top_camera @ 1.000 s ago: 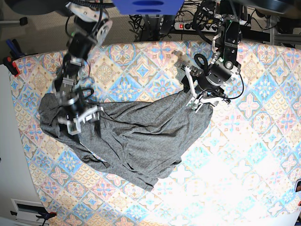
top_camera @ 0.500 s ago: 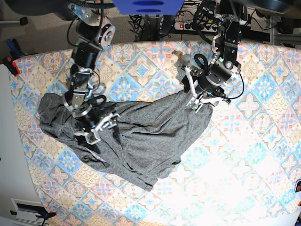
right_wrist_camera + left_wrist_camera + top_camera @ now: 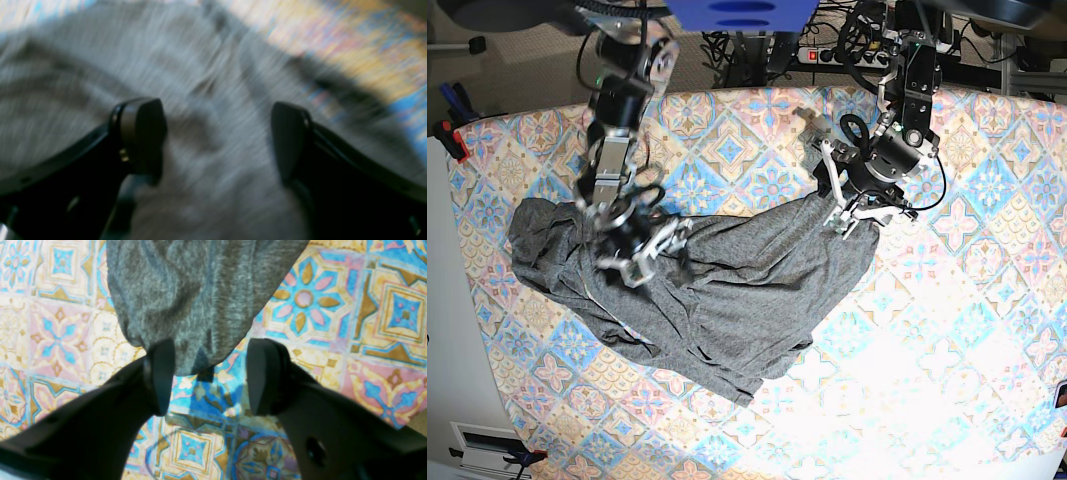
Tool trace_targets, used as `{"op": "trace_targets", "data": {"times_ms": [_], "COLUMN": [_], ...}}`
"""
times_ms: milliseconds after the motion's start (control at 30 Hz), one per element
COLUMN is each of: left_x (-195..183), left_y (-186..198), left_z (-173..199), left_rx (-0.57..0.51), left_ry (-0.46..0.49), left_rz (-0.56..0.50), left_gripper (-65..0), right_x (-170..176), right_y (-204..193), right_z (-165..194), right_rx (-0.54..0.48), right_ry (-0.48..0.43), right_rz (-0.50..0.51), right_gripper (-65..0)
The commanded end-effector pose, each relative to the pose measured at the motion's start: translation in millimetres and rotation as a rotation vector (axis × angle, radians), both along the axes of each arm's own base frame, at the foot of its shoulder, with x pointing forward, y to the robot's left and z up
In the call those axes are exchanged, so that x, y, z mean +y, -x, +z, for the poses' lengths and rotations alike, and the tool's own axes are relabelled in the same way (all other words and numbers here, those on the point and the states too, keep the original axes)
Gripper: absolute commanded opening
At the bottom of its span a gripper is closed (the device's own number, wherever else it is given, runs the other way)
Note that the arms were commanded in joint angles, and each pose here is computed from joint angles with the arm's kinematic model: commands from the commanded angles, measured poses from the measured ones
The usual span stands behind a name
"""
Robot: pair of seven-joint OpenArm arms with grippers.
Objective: Layout the t-shirt on the table in an organized manner, then fold the t-shirt properly
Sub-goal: 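Pull the shirt edge with the right gripper away from the left gripper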
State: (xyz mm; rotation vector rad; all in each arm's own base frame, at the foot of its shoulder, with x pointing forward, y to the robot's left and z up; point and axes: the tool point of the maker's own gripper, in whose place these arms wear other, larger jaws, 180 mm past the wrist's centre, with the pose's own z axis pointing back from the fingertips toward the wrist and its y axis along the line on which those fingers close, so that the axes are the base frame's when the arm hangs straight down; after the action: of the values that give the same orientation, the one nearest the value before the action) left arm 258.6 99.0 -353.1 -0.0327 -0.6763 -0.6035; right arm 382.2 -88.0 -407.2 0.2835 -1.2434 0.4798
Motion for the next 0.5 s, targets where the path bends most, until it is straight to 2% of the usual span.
{"op": "trace_targets", "data": {"times_ms": [0,100,467], "left_x": [-3,-6,-6], "left_y": [-8,-8,-8], "left_z": [10,11,11], "left_rx": [-0.043,-0.044,-0.044], "left_ry": [0.014,0.022,0.024], "left_rz": [-0.001,0.006,0.005], "left_gripper": [-31.6,-31.6,-31.6], "right_x": [11,21,23], "right_y": [-10,-1,-1], "right_z": [20,12,8], "right_rx": [-0.067,-0.045,-0.032], "right_ry": [-0.030,-0.027,-0.035], "right_rz": [0.023,0.054,0.057], "right_gripper": [-16.9,-16.9,-17.2]}}
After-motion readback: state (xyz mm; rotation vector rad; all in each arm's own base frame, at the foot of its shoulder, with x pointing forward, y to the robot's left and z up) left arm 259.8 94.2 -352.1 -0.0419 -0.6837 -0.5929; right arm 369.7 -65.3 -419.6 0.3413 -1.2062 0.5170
